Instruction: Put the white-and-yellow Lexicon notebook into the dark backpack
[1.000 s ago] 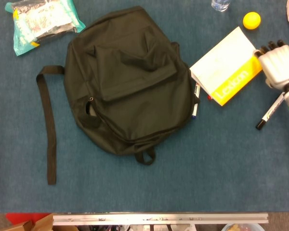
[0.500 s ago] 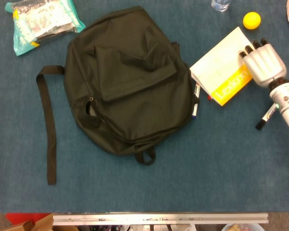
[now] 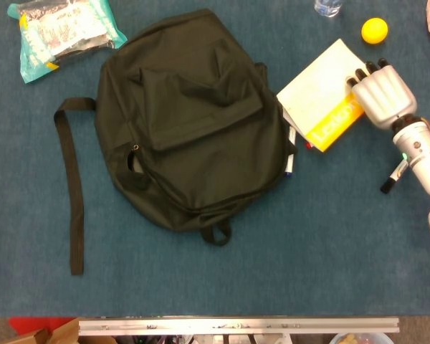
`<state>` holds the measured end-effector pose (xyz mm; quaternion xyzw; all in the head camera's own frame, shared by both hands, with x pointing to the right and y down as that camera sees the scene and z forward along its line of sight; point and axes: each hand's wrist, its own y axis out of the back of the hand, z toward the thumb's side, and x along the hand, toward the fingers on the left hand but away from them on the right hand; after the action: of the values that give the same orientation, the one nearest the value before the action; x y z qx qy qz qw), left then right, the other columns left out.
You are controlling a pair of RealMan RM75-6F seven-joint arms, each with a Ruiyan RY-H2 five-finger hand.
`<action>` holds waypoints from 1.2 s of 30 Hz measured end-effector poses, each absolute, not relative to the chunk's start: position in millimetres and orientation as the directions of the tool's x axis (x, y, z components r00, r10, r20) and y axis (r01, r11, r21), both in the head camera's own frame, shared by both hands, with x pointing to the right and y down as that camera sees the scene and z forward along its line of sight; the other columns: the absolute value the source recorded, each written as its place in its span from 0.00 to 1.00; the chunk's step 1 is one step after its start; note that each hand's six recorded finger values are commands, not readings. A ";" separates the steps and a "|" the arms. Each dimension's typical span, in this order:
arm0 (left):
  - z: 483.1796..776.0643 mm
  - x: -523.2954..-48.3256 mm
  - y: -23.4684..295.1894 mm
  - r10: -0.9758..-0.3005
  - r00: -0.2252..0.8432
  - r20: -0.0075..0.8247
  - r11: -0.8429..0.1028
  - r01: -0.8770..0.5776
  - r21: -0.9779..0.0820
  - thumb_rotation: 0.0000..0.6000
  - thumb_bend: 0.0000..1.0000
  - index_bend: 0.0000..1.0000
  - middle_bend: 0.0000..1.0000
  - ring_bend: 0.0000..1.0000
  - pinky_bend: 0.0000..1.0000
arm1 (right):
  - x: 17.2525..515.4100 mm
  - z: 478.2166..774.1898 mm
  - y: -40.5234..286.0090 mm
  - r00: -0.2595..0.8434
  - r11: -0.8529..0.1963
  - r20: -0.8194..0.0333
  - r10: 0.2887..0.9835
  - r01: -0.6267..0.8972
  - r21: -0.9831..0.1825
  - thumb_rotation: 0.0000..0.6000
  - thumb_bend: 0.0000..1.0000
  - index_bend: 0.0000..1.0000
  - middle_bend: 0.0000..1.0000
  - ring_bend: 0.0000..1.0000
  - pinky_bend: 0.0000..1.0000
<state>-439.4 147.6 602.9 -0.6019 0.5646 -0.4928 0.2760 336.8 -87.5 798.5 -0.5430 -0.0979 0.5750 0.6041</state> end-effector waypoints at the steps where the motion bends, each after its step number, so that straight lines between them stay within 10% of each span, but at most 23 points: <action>1: 602.9 -439.5 147.5 -0.951 -0.123 0.282 -0.211 -0.408 -0.889 1.00 0.10 0.26 0.19 0.10 0.08 | 335.7 798.5 -87.8 0.322 -0.251 -0.505 0.801 -0.584 -0.772 1.00 0.43 0.30 0.36 0.25 0.33; 36: 598.8 -444.5 149.4 -0.950 -0.120 0.290 -0.213 -0.431 -0.877 1.00 0.10 0.26 0.19 0.10 0.08 | 307.2 777.8 -96.0 0.360 -0.159 -0.295 0.885 -0.362 -0.918 1.00 0.38 0.62 0.58 0.48 0.62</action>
<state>-444.5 149.4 598.8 -0.6077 0.5681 -0.4871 0.2660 307.2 -96.0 777.8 -0.5603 -0.2334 0.5155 0.6049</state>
